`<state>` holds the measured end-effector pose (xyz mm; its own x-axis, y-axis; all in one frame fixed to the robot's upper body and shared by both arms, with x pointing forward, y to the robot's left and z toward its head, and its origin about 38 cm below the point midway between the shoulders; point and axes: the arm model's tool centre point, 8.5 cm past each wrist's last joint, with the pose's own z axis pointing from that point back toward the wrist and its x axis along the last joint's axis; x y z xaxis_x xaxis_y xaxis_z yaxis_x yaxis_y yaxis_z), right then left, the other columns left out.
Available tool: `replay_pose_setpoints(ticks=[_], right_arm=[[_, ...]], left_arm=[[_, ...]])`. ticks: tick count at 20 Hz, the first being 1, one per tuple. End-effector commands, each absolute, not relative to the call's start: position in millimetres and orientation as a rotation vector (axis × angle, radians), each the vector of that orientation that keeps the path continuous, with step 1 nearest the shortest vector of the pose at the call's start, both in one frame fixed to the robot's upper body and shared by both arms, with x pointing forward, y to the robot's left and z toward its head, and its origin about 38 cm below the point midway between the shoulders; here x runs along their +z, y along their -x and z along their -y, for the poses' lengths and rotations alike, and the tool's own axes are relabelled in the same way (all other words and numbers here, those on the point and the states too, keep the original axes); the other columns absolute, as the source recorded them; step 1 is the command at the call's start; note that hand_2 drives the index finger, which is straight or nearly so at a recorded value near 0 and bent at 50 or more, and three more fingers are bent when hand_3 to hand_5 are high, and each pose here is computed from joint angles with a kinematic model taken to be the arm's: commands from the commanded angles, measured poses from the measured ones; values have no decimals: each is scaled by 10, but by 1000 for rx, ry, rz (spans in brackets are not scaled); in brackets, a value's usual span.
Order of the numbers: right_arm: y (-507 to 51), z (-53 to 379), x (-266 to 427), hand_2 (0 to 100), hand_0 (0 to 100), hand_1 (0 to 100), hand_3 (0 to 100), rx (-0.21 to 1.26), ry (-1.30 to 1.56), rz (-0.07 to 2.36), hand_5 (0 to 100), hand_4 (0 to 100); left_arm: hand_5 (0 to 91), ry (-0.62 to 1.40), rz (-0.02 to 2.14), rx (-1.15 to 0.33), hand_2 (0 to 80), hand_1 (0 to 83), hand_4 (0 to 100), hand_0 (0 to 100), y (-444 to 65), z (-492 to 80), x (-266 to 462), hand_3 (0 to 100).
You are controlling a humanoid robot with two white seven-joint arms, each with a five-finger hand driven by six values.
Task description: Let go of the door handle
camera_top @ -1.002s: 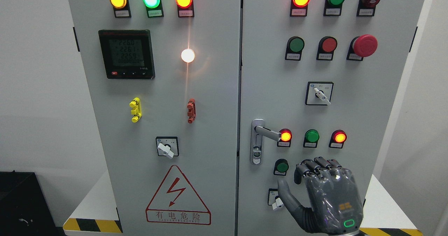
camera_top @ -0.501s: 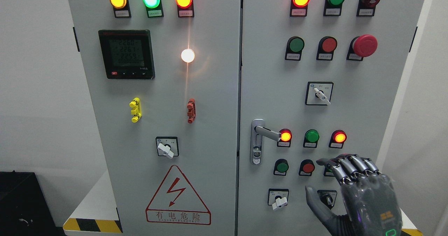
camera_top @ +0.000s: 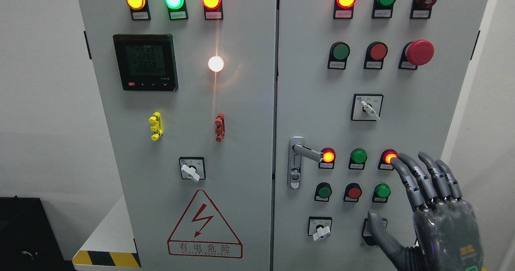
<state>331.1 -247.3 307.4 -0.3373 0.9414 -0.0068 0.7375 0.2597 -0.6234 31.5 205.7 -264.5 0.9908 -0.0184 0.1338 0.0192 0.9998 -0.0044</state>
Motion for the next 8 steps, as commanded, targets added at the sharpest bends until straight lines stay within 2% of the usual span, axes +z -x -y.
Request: replay_pose_setpoints(ticks=[1,8], right_arm=[[-3299,2420,3097,0,508,207,0,762,1518,2194,0,9],[-3312,2304,3071,0,512,198,0,780,1477,2222,0,18]], left_arm=[[0,5,118,-16,0,556,0,120,-208,-2058,-2649,0],[0,5,118,-18,0,556,0,120,-208,-2058,-2649,0]])
